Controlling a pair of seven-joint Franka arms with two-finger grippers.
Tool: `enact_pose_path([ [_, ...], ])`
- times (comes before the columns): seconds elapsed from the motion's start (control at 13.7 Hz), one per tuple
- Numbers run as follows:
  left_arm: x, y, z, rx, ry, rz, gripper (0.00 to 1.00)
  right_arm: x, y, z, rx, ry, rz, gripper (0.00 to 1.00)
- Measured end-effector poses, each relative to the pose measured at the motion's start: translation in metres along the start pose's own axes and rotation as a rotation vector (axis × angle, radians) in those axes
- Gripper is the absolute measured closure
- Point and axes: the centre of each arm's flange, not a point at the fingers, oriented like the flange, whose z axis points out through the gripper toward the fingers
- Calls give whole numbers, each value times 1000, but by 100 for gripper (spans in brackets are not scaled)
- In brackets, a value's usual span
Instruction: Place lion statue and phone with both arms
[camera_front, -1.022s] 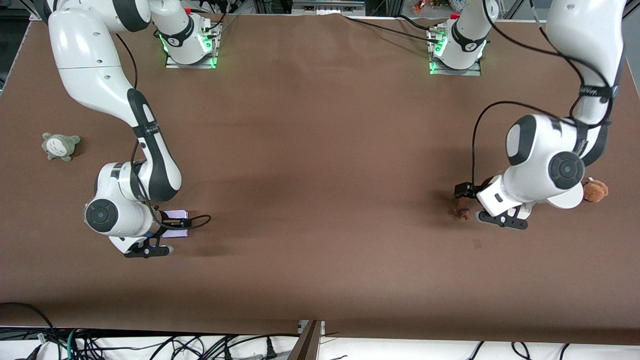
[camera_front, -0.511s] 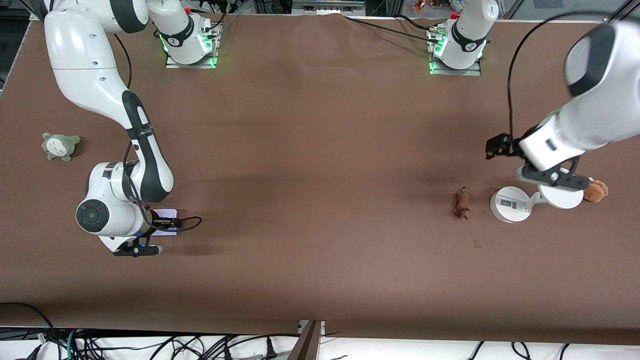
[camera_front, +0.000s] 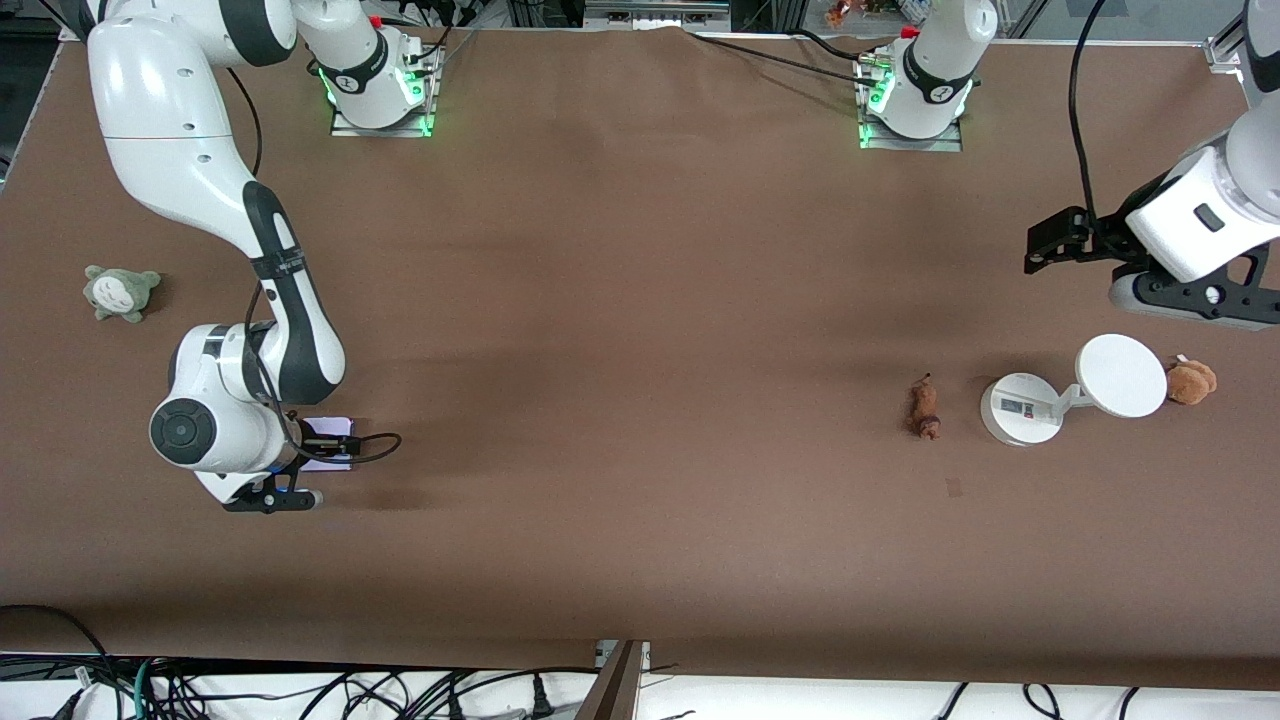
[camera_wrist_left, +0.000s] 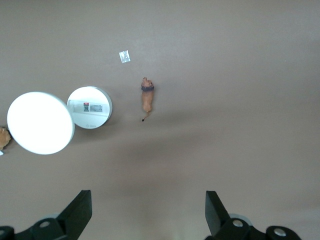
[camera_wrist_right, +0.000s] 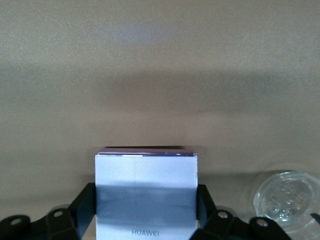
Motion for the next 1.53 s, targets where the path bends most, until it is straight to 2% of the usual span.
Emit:
enact_pose_path([
  [0.07, -2, 0, -5, 0, 1, -17, 0, 0, 0, 0, -1, 1, -1, 3],
  [0.15, -4, 0, -10, 0, 5, -37, 0, 1, 0, -4, -4, 7, -4, 0],
  [0.51, -20, -4, -25, 6, -7, -81, 0, 6, 1, -80, -6, 99, -26, 0],
  [0.88, -42, -44, -19, 14, -30, -165, 0, -26, 11, -196, 6, 80, -40, 0],
  [1.1, -59, -47, -4, 21, 5, -180, 0, -65, 15, -256, 16, -3, -39, 0],
  [1.24, -74, -43, -3, 25, 24, -179, 0, -92, 18, -288, 24, -37, -39, 0],
  [1.53, -77, -51, -9, 16, 54, -189, 0, -153, 26, -343, 41, -23, -37, 0],
])
